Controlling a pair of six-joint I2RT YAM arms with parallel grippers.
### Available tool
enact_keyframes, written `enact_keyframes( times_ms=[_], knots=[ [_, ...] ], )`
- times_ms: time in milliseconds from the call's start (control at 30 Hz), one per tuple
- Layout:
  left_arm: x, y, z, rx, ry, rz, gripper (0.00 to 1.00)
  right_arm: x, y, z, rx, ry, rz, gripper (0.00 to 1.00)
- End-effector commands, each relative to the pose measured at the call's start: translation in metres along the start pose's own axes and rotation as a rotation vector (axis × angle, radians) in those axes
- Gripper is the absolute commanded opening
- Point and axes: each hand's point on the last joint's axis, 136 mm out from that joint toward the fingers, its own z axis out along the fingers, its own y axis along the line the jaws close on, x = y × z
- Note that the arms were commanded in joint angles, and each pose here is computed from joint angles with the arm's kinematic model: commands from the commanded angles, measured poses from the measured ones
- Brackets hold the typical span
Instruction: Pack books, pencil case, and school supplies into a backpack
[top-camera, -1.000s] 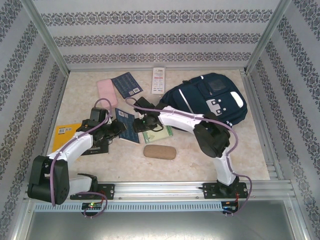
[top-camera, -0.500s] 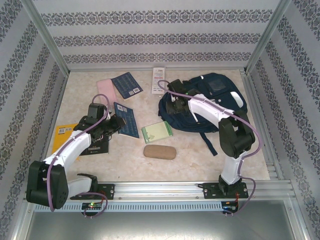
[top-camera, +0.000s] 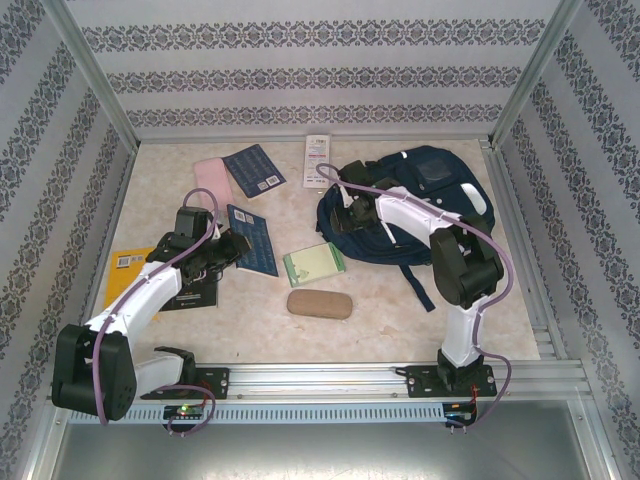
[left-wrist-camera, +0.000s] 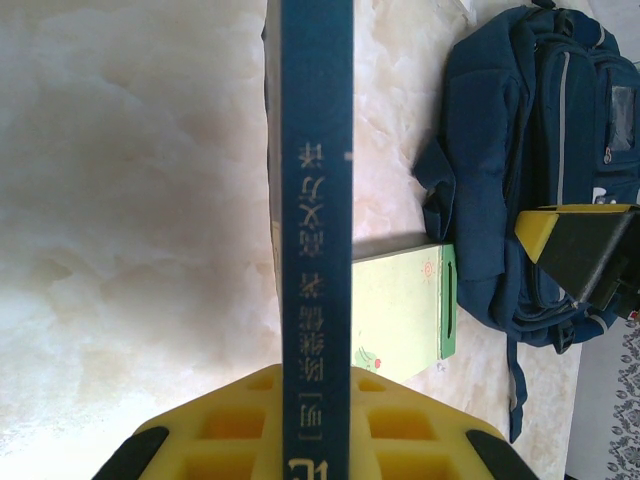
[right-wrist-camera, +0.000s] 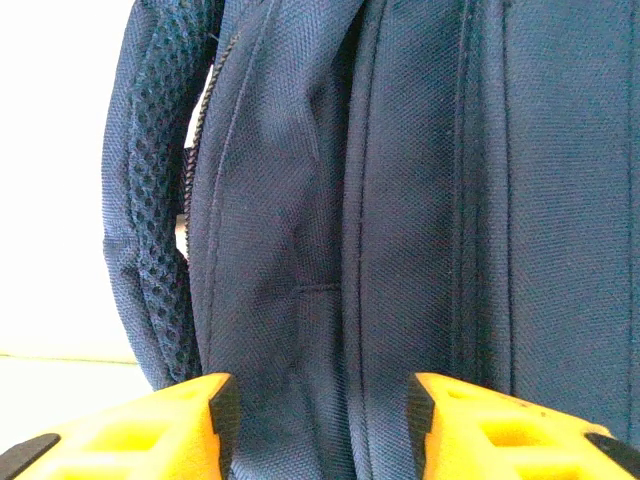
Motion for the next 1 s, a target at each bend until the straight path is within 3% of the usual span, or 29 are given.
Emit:
enact_keyframes(
  times_ms=[0, 100, 200, 467, 733, 900, 967],
  knots=[
    [-0.003, -0.017, -0.008, 0.042, -0.009, 0.033, 0.0, -0.004, 0.004, 0.007, -0.035, 0.008, 0.021, 0.47],
    [-0.004, -0.018, -0.009, 0.042, -0.011, 0.036, 0.0, -0.004, 0.007, 0.003, -0.048, -0.003, 0.02, 0.49],
    [-0.005, -0.018, -0.008, 0.043, -0.013, 0.035, 0.0, -0.008, 0.01, -0.007, -0.065, -0.036, 0.015, 0.58],
    [-0.008, -0.021, -0.005, 0.054, -0.011, 0.033, 0.0, -0.018, 0.015, -0.024, -0.081, -0.092, -0.007, 0.57],
    [-0.007, -0.021, -0.006, 0.053, -0.011, 0.034, 0.0, 0.002, 0.003, 0.007, -0.032, 0.0, -0.007, 0.5],
    [-0.008, -0.022, -0.009, 0.047, -0.015, 0.046, 0.0, 0.005, -0.002, 0.009, -0.001, 0.007, -0.019, 0.4],
    [-0.008, -0.023, -0.008, 0.052, -0.014, 0.045, 0.0, 0.003, -0.004, 0.004, 0.026, -0.009, -0.031, 0.28]
  ],
)
